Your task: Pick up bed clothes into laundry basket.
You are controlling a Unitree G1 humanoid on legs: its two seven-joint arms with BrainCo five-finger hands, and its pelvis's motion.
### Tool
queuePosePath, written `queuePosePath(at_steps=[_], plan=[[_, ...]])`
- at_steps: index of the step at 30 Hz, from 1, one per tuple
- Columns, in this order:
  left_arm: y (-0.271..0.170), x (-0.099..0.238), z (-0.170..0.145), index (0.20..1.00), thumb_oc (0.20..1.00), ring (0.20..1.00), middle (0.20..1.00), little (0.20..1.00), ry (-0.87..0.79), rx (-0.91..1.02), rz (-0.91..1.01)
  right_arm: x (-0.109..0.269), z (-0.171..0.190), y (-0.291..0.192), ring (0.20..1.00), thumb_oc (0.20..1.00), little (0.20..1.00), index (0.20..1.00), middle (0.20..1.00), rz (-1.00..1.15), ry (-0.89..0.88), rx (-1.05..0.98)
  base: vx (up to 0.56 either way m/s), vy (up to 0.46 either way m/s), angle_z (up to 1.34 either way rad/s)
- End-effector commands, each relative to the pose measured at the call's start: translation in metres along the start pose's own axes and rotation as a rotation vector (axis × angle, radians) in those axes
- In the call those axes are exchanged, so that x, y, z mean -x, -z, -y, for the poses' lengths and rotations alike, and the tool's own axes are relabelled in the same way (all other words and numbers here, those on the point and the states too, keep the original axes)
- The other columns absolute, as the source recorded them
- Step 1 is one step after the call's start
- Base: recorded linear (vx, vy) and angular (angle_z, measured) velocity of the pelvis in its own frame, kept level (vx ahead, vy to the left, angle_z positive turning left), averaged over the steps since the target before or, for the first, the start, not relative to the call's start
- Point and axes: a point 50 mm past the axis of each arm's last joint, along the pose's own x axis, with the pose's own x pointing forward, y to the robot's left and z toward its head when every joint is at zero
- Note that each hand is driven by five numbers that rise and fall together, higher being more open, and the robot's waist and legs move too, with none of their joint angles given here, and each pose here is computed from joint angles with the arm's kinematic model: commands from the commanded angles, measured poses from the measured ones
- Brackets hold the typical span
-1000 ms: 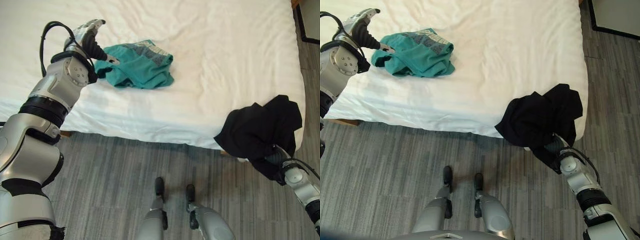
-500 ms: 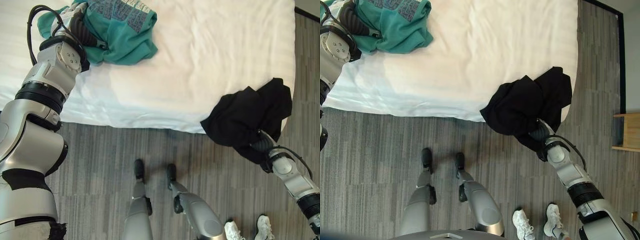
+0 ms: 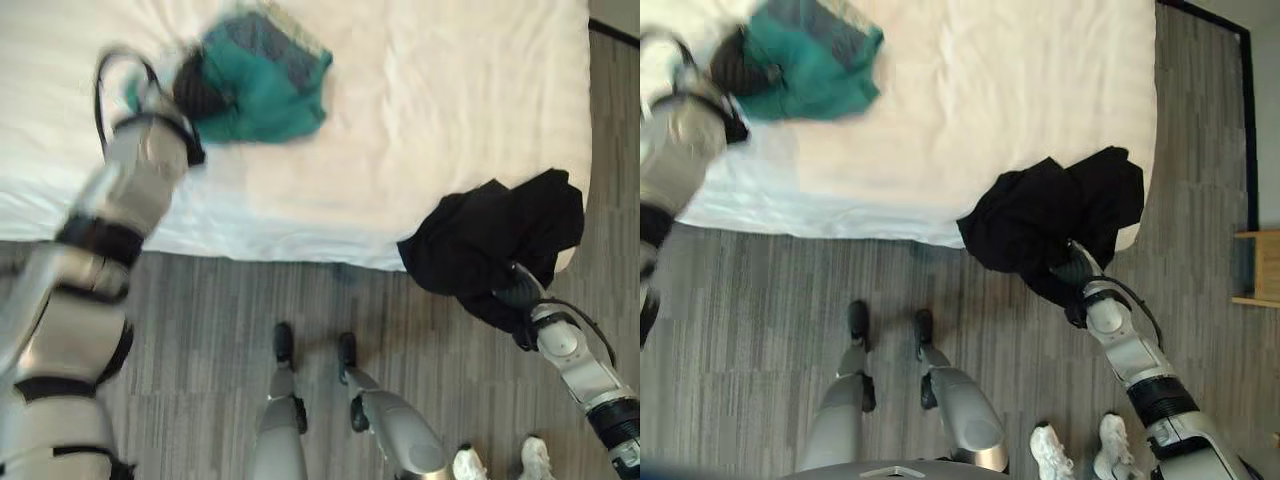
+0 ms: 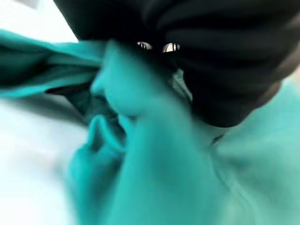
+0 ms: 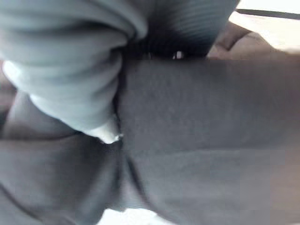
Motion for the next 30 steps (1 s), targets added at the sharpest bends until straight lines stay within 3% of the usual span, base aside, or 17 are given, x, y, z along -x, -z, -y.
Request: queuePosePath(at_steps=[1, 3, 5, 9, 15, 16, 24, 25, 30], plan=[[0.017, 0.011, 0.023, 0.200, 0.200, 0.200, 0.200, 0.200, 0.010, 0.353, -0.070, -0.002, 0.015, -0.030, 0.200, 0.200, 0.200, 0.200, 0.200, 0.159, 0.081, -0.287, 0.03, 0.017, 0.13], [0.050, 0.064, 0.038, 0.200, 0.200, 0.200, 0.200, 0.200, -0.055, 0.547, -0.172, 0.008, 0.012, -0.040, 0.200, 0.200, 0.200, 0.200, 0.200, 0.234, 0.085, -0.507, 0.08, 0.033, -0.01], [0.062, 0.096, 0.038, 0.200, 0.200, 0.200, 0.200, 0.200, -0.103, 0.605, -0.216, 0.017, 0.009, -0.040, 0.200, 0.200, 0.200, 0.200, 0.200, 0.253, 0.064, -0.601, 0.11, 0.032, 0.04], [0.069, 0.135, 0.036, 0.200, 0.200, 0.200, 0.200, 0.200, -0.203, 0.730, -0.246, 0.026, 0.005, -0.054, 0.200, 0.200, 0.200, 0.200, 0.200, 0.332, 0.001, -0.720, 0.09, 0.013, 0.08], [0.056, 0.155, 0.040, 0.200, 0.200, 0.200, 0.200, 0.200, -0.177, 0.738, -0.207, 0.036, 0.003, -0.082, 0.200, 0.200, 0.200, 0.200, 0.200, 0.461, -0.072, -0.787, 0.07, 0.018, 0.16], [0.051, 0.160, 0.057, 0.200, 0.200, 0.200, 0.200, 0.200, -0.155, 0.851, -0.226, 0.040, -0.010, -0.083, 0.200, 0.200, 0.200, 0.200, 0.200, 0.446, -0.139, -0.817, 0.08, 0.009, 0.05], [0.050, 0.178, 0.088, 0.200, 0.200, 0.200, 0.200, 0.200, -0.060, 0.903, -0.309, 0.053, -0.038, -0.052, 0.200, 0.200, 0.200, 0.200, 0.200, 0.263, -0.206, -0.795, 0.03, -0.002, 0.01], [0.058, 0.178, 0.075, 0.200, 0.200, 0.200, 0.200, 0.200, -0.233, 0.864, -0.344, 0.013, -0.007, -0.053, 0.200, 0.200, 0.200, 0.200, 0.200, 0.257, 0.094, -0.777, 0.00, 0.000, 0.00], [0.068, 0.183, 0.067, 0.200, 0.200, 0.200, 0.200, 0.200, -0.357, 0.886, -0.379, 0.020, -0.001, -0.044, 0.200, 0.200, 0.200, 0.200, 0.200, 0.243, 0.143, -0.768, -0.03, 0.017, -0.18]])
